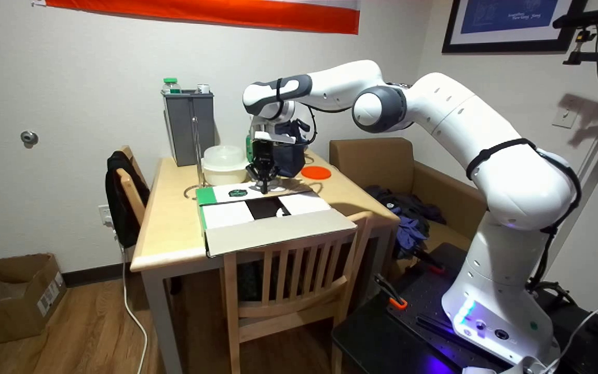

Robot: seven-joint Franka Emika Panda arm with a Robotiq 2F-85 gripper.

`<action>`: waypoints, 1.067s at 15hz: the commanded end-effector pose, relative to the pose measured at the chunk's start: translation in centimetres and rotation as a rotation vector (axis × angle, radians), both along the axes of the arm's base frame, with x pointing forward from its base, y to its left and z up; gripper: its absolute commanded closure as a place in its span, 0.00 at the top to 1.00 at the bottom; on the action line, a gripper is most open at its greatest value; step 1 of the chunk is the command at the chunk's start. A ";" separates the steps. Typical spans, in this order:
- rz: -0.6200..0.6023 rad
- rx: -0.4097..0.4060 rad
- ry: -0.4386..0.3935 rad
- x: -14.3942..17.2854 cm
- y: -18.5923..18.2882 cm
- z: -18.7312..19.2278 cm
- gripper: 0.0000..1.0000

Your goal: Close three flaps of the box

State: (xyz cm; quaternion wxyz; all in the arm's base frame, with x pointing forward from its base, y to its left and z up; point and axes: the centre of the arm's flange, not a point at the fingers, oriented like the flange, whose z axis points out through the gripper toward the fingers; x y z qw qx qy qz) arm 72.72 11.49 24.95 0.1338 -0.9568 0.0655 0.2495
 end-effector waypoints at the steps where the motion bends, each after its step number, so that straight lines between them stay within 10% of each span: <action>1: -0.005 -0.004 -0.036 -4.6 1.0 0.7 0.00; 16: 0.005 -0.056 -0.097 -11.7 4.0 5.1 0.00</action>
